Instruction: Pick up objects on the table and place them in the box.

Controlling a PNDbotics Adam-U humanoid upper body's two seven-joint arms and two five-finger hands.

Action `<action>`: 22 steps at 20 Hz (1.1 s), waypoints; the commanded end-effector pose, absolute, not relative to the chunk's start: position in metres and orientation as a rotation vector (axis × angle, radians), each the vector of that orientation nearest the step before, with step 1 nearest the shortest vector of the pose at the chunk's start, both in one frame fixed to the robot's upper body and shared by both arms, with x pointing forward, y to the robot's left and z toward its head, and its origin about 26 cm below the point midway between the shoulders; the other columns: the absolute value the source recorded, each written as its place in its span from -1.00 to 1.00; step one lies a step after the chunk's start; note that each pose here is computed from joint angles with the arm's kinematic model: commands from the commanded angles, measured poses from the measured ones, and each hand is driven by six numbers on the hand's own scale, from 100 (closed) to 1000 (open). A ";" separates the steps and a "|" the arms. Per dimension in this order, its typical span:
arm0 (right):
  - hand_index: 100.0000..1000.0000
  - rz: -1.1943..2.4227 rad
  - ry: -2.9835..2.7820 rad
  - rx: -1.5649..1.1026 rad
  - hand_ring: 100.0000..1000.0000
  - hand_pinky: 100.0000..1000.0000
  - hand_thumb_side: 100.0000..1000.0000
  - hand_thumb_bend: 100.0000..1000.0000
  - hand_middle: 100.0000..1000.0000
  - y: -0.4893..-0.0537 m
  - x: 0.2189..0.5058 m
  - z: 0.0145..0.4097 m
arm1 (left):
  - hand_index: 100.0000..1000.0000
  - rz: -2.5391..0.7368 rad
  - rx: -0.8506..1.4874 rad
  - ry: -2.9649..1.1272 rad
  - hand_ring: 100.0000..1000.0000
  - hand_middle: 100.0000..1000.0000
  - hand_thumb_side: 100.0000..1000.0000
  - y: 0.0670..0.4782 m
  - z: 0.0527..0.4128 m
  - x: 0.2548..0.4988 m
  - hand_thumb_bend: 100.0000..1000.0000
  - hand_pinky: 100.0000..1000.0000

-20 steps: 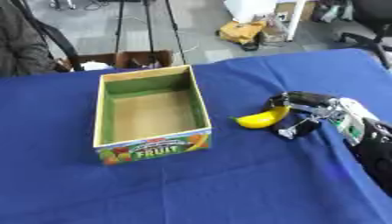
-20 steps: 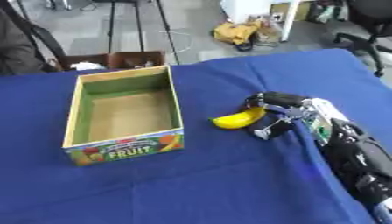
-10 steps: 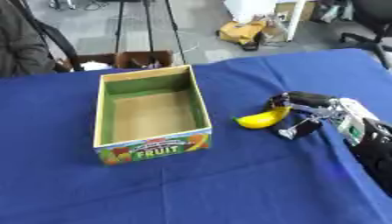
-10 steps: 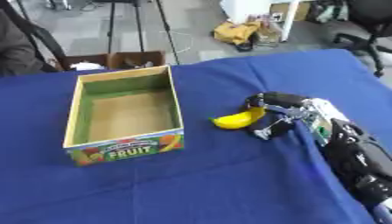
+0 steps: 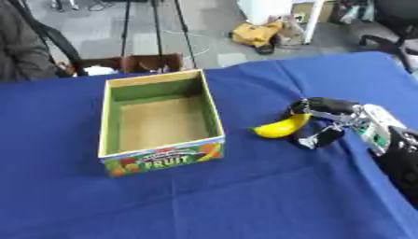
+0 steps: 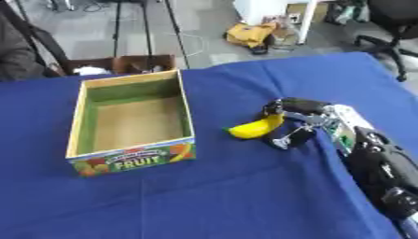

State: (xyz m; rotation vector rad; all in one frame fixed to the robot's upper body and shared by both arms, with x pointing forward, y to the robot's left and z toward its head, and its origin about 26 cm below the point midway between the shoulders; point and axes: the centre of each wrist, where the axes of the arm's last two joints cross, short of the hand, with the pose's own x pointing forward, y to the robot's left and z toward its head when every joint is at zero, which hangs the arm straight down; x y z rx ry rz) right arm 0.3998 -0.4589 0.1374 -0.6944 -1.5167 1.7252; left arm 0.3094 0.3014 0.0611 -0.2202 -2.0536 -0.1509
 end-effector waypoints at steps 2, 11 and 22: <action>0.16 1.845 -1.496 -0.697 0.51 0.74 -0.72 -1.00 0.28 -0.470 0.398 0.164 | 0.04 -0.165 -0.209 -2.074 0.34 -0.16 1.00 0.305 0.070 0.311 -0.68 -0.10; 0.16 1.847 -1.564 -0.743 0.52 0.75 -0.73 -1.00 0.29 -0.467 0.399 0.185 | 0.04 -0.164 -0.205 -2.071 0.34 -0.16 1.00 0.307 0.071 0.311 -0.67 -0.10; 0.17 1.886 -1.746 -0.757 0.53 0.76 -0.76 -1.00 0.30 -0.435 0.411 0.227 | 0.04 -0.172 -0.214 -2.070 0.34 -0.16 1.00 0.307 0.072 0.312 -0.67 -0.10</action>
